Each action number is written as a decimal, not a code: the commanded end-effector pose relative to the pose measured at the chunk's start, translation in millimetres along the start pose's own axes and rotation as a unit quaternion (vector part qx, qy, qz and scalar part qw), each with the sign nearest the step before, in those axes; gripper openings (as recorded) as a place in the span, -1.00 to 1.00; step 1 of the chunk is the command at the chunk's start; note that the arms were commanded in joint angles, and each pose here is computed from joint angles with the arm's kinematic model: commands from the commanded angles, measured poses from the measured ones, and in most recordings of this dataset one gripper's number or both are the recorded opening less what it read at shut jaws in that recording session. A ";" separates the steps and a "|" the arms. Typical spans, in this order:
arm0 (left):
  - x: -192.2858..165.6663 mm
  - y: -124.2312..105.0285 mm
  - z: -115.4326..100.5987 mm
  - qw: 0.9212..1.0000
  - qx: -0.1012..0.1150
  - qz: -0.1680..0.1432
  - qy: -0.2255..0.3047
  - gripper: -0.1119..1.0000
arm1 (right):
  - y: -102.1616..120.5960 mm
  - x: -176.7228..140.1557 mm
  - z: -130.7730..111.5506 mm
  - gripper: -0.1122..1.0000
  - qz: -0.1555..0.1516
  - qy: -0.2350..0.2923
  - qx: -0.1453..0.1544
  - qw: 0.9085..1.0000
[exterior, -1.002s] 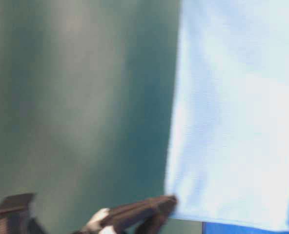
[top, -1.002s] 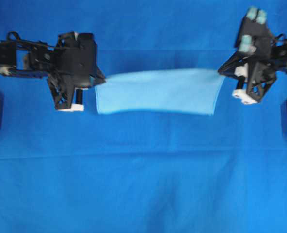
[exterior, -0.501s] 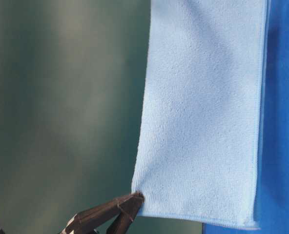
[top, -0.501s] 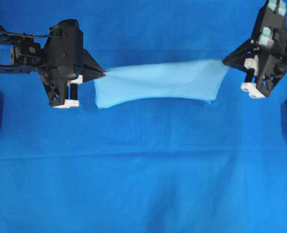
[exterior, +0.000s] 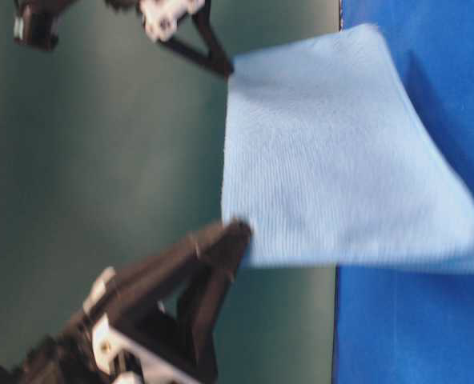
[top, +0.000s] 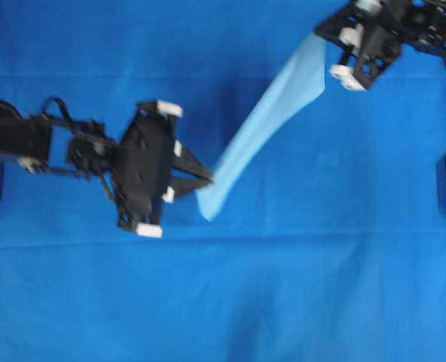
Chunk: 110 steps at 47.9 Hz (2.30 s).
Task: Fold the light blue towel.
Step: 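Swing the strip to vertical, right gripper far, left gripper near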
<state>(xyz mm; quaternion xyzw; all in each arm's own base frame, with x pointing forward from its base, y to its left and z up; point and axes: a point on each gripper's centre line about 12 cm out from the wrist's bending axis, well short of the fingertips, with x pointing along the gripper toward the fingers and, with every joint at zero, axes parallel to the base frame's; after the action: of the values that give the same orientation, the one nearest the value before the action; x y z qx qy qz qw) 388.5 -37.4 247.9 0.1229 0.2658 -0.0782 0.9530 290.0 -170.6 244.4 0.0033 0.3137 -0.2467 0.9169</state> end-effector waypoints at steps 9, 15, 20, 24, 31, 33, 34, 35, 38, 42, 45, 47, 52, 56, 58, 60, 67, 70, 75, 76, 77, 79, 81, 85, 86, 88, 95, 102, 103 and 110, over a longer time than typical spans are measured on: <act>24.1 -17.4 43.8 0.997 0.045 -0.011 -0.062 -0.76 | -13.8 27.7 49.5 -0.79 -0.015 -0.055 -0.023 0.998; 35.1 -16.4 50.9 0.995 0.064 -0.006 -0.077 -0.76 | -15.1 41.6 66.0 -0.79 -0.016 -0.064 -0.027 0.997; 42.7 -16.4 52.7 0.994 0.076 -0.005 -0.077 -0.76 | -16.8 47.7 73.2 -0.79 -0.018 -0.067 -0.030 0.997; 43.6 -16.4 53.0 0.994 0.078 -0.005 -0.077 -0.76 | -17.0 49.5 75.2 -0.79 -0.018 -0.068 -0.033 0.997; 44.5 -15.7 53.5 0.994 0.078 -0.003 -0.079 -0.76 | -18.6 47.7 70.8 -0.79 -0.021 -0.062 -0.033 0.997; 47.4 -14.4 53.3 0.994 0.077 -0.001 -0.081 -0.76 | -20.3 45.9 68.3 -0.80 -0.023 -0.059 -0.032 0.998; 48.3 -13.7 53.3 0.994 0.076 0.000 -0.082 -0.76 | -21.3 45.0 66.0 -0.80 -0.024 -0.056 -0.031 0.998; 50.2 -13.7 53.6 0.994 0.076 0.001 -0.085 -0.76 | -22.9 42.8 63.6 -0.79 -0.025 -0.055 -0.029 0.998; 57.1 -12.3 54.4 0.993 0.075 0.004 -0.091 -0.76 | -26.9 37.8 56.9 -0.80 -0.030 -0.051 -0.025 0.998; 70.2 -10.7 57.2 0.992 0.074 0.010 -0.103 -0.76 | -31.3 28.6 46.3 -0.79 -0.035 -0.046 -0.021 0.998; 83.5 -8.6 58.6 0.991 0.072 0.014 -0.109 -0.76 | -33.6 20.1 36.1 -0.79 -0.039 -0.041 -0.017 0.998; 91.9 -7.9 59.7 0.991 0.072 0.015 -0.111 -0.76 | -34.5 13.2 28.9 -0.80 -0.041 -0.038 -0.014 0.998; 112.6 -6.3 66.6 0.990 0.071 0.018 -0.117 -0.76 | -35.3 -0.5 16.0 -0.80 -0.045 -0.034 -0.012 0.998; 130.8 -6.1 71.0 0.990 0.070 0.018 -0.120 -0.76 | -36.0 -11.6 6.5 -0.80 -0.049 -0.029 -0.009 0.998; 137.1 -6.0 72.4 0.990 0.070 0.019 -0.121 -0.76 | -35.9 -16.2 2.2 -0.80 -0.051 -0.025 -0.009 0.998; 142.6 -6.0 73.1 0.990 0.068 0.019 -0.122 -0.76 | -36.0 -19.6 -1.8 -0.80 -0.052 -0.021 -0.008 0.998; 148.5 -6.5 71.9 0.991 0.050 0.016 -0.121 -0.76 | -34.9 -21.6 -12.3 -0.79 -0.053 -0.002 -0.008 0.999; 147.6 -7.6 66.4 0.993 0.037 0.013 -0.115 -0.76 | -34.4 -17.3 -15.0 -0.80 -0.051 0.005 -0.009 0.999; 141.1 -10.3 52.5 0.995 0.008 0.006 -0.100 -0.76 | -33.5 -4.3 -16.1 -0.80 -0.046 0.010 -0.010 0.999; 140.1 -11.1 48.5 0.995 0.002 0.005 -0.096 -0.76 | -33.2 -1.4 -15.9 -0.79 -0.045 0.009 -0.011 0.999; 138.6 -11.7 45.5 0.996 -0.004 0.004 -0.093 -0.76 | -33.2 1.8 -14.7 -0.79 -0.043 0.007 -0.011 0.999; 135.0 -13.1 37.9 0.996 -0.016 0.001 -0.087 -0.76 | -32.3 11.2 -14.5 -0.80 -0.039 0.005 -0.011 0.999; 131.3 -14.5 30.6 0.996 -0.028 -0.001 -0.081 -0.76 | -30.2 19.9 -13.7 -0.79 -0.034 0.004 -0.013 0.999; 123.0 -18.4 13.9 0.997 -0.045 -0.004 -0.070 -0.76 | -25.2 37.5 -10.5 -0.79 -0.023 0.000 -0.017 1.000; 120.6 -19.8 10.4 0.997 -0.047 -0.005 -0.069 -0.76 | -23.3 42.1 -9.4 -0.79 -0.020 -0.001 -0.018 1.000; 115.7 -22.2 1.5 0.997 -0.052 -0.007 -0.065 -0.76 | -19.7 51.2 -7.2 -0.79 -0.013 -0.002 -0.021 1.000; 99.9 -28.5 -19.0 0.993 -0.090 -0.010 -0.069 -0.76 | -2.9 80.4 3.8 -0.80 0.008 -0.008 -0.034 0.999; 90.4 -31.0 -33.4 0.991 -0.112 -0.012 -0.065 -0.76 | 7.5 96.7 12.3 -0.80 0.019 -0.010 -0.043 0.999; 89.4 -31.2 -34.6 0.991 -0.113 -0.012 -0.064 -0.76 | 9.6 99.3 12.4 -0.79 0.021 -0.009 -0.044 0.999; 88.0 -31.0 -40.7 0.992 -0.114 -0.011 -0.057 -0.76 | 14.4 103.0 13.4 -0.80 0.026 -0.009 -0.048 0.998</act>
<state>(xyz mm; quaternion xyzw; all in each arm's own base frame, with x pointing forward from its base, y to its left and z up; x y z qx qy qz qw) 436.8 -51.6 144.0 0.0034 0.2439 -0.0511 0.9684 369.6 -201.4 178.4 -0.0278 0.3391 -0.2025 0.9183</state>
